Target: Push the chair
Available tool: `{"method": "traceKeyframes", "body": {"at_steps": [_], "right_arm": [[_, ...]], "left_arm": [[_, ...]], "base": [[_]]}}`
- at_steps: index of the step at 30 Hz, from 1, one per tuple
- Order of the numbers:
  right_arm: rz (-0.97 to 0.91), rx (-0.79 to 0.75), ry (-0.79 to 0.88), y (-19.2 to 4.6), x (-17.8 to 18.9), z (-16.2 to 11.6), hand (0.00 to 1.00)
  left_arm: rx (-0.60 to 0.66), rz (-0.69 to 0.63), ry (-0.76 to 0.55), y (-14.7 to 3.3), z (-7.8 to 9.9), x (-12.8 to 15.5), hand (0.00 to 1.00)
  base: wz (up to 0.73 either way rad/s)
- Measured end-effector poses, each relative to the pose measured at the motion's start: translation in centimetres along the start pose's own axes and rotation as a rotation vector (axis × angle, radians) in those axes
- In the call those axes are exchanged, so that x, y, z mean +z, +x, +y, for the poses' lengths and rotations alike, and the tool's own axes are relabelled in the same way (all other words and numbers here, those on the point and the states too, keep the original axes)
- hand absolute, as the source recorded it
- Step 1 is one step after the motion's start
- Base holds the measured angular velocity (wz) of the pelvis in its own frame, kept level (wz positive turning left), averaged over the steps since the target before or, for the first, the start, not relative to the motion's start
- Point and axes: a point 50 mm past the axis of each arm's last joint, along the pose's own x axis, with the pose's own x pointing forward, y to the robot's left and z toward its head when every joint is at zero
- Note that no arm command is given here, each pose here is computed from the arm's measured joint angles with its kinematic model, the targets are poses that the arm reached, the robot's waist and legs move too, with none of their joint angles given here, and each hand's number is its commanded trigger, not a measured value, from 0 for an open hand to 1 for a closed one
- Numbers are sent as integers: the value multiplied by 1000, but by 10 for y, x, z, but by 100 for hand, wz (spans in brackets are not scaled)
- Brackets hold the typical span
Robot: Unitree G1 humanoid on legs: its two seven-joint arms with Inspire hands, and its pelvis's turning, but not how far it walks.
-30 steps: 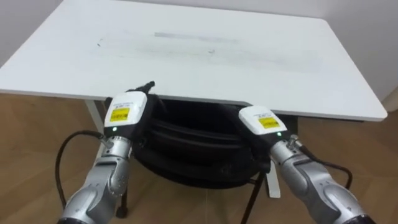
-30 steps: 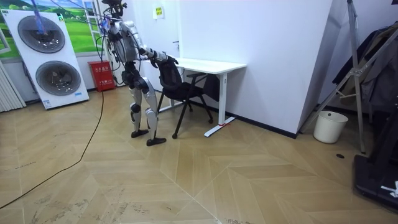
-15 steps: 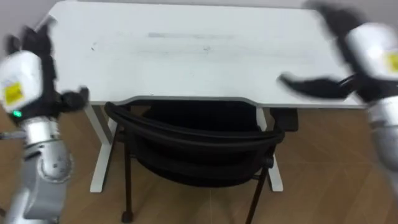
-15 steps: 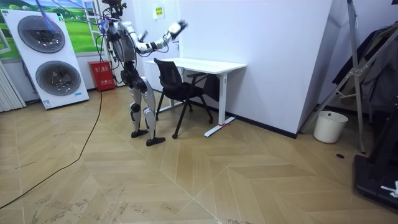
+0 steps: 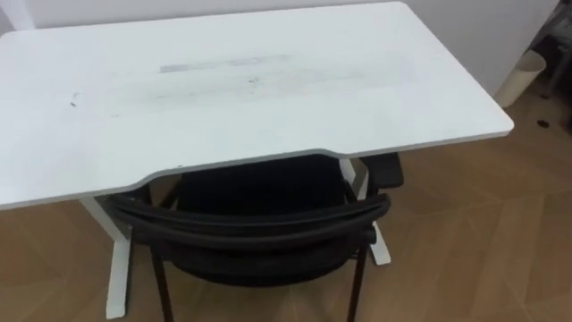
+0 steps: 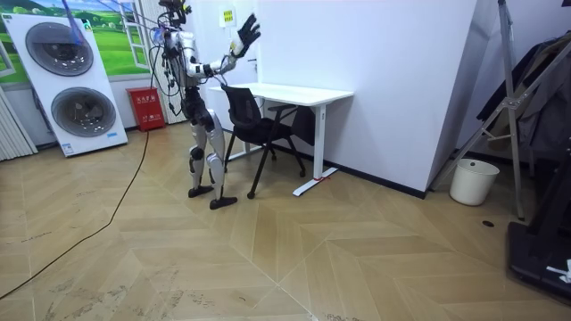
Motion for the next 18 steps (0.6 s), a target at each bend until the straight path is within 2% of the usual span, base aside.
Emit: {"method": "traceKeyframes", "body": {"at_steps": [1,3,4,6,7,9,12,14,15,18], "right_arm": [[49,-9,-16,-6,-10,-5,0],[322,-29,-112,-36,-62,-30,0],[404,-28,-138,-46,-76,-35,0],[735,-36,-216,-96,-123,-65,0],[808,-41,-232,-109,-132,-73,0],[1081,-78,-302,-161,-161,-107,0],[1307,7,-460,-213,-175,-141,0],[1404,79,-522,-235,-178,-151,0],[1461,128,-554,-248,-178,-154,0],[1530,291,-619,-265,-179,-149,0]], "left_arm": [[-7,37,22,-4,2,-9,0],[-31,201,97,-25,8,-42,0],[-41,248,127,-31,10,-53,0],[-109,454,242,-65,22,-93,0],[-126,502,273,-75,27,-103,0],[-169,698,381,-110,55,-136,0],[-240,860,512,-142,88,-162,0],[-287,945,568,-159,102,-172,0],[-333,993,596,-170,107,-176,0],[-471,1087,655,-194,114,-182,0]], "base": [[-3],[0],[-8],[-6],[7],[5],[0],[-2],[3],[3]]}}
